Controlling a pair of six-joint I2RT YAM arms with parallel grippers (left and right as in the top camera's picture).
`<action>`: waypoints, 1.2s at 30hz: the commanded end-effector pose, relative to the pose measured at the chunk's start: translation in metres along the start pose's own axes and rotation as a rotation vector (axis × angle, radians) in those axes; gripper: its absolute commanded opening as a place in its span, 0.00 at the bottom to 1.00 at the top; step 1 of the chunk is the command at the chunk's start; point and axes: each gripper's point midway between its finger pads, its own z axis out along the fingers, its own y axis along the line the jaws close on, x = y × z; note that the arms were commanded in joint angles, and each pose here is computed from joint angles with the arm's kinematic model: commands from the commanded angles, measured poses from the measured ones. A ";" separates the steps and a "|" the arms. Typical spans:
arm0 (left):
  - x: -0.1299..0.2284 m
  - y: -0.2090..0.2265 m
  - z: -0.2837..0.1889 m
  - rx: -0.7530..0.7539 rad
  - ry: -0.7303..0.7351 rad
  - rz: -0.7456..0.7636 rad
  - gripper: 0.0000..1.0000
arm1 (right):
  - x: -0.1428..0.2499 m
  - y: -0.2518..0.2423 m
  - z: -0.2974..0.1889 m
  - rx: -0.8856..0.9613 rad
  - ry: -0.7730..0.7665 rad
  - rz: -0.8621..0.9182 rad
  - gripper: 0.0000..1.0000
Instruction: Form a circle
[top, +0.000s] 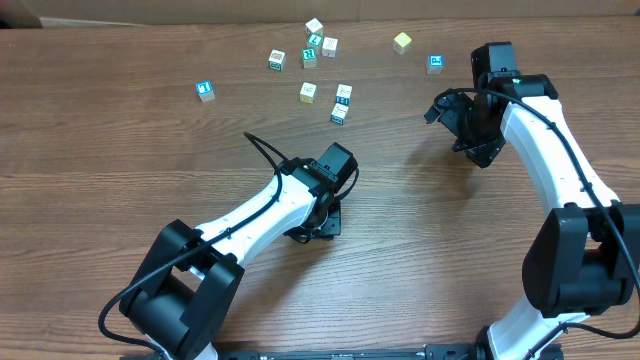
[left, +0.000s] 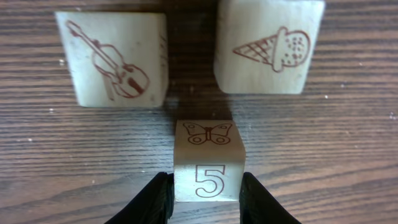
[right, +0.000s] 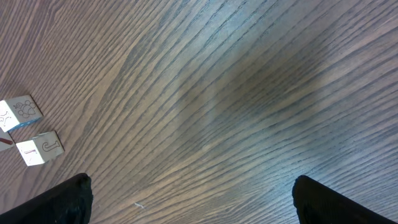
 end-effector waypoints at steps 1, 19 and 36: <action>-0.001 0.006 0.005 -0.043 -0.014 -0.033 0.32 | -0.004 0.005 -0.008 -0.016 -0.025 -0.006 1.00; -0.009 0.006 0.005 -0.047 -0.049 -0.054 0.33 | -0.004 0.005 -0.008 -0.016 -0.025 -0.006 1.00; -0.013 0.007 0.005 -0.055 -0.069 -0.050 0.37 | -0.004 0.005 -0.008 -0.015 -0.024 -0.006 1.00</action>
